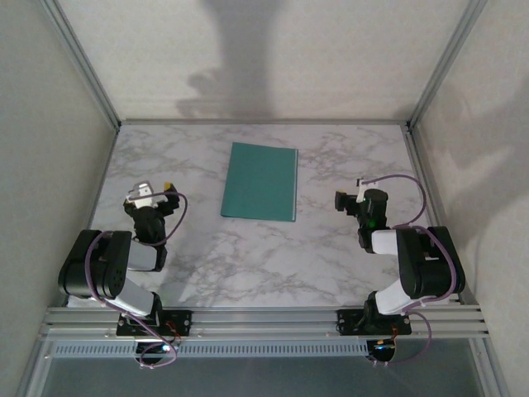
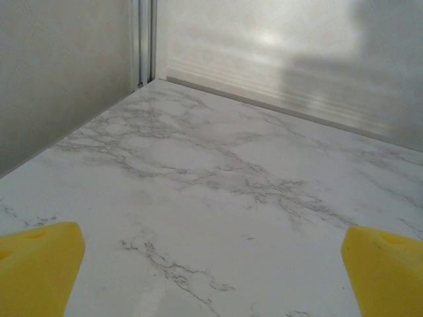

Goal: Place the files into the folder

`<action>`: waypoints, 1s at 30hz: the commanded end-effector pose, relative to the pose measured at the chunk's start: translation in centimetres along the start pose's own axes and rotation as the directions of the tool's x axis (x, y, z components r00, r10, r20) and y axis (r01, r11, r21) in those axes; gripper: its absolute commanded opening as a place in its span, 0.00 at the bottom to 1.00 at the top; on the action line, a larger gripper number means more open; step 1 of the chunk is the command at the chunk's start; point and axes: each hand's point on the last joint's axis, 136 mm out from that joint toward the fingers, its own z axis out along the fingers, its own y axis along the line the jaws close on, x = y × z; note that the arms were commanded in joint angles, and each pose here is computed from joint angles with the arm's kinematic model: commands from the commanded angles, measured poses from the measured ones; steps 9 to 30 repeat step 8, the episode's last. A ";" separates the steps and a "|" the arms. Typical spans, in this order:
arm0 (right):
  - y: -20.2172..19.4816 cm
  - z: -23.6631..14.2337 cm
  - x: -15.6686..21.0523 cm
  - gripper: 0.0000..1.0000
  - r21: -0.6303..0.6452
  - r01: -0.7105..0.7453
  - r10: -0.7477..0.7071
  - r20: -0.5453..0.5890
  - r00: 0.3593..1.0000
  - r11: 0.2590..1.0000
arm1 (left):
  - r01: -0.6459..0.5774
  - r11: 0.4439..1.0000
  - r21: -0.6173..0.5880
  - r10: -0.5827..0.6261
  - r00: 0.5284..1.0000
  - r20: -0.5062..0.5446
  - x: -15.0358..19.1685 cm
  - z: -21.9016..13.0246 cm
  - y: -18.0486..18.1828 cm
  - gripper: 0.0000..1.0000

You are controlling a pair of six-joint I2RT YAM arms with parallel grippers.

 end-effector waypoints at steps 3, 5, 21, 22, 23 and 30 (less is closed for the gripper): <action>0.0 0.1 -0.7 0.99 -0.012 0.007 -0.007 0.033 0.999 1.000 | -0.002 1.000 0.007 0.002 1.000 0.026 -0.5 0.0 0.0 0.99; -0.1 0.1 -0.7 0.99 -0.012 0.005 -0.005 0.030 1.000 1.000 | -0.002 1.000 0.006 0.002 1.000 0.027 -0.6 0.0 0.0 1.00; 0.0 0.1 -0.7 0.99 -0.013 0.006 -0.005 0.032 0.999 1.000 | -0.002 1.000 0.006 0.002 1.000 0.026 -0.5 0.0 0.0 0.99; 0.0 0.1 -0.7 0.99 -0.013 0.006 -0.005 0.032 0.999 1.000 | -0.002 1.000 0.006 0.002 1.000 0.026 -0.5 0.0 0.0 0.99; 0.0 0.1 -0.7 0.99 -0.013 0.006 -0.005 0.032 0.999 1.000 | -0.002 1.000 0.006 0.002 1.000 0.026 -0.5 0.0 0.0 0.99; 0.0 0.1 -0.7 0.99 -0.013 0.006 -0.005 0.032 0.999 1.000 | -0.002 1.000 0.006 0.002 1.000 0.026 -0.5 0.0 0.0 0.99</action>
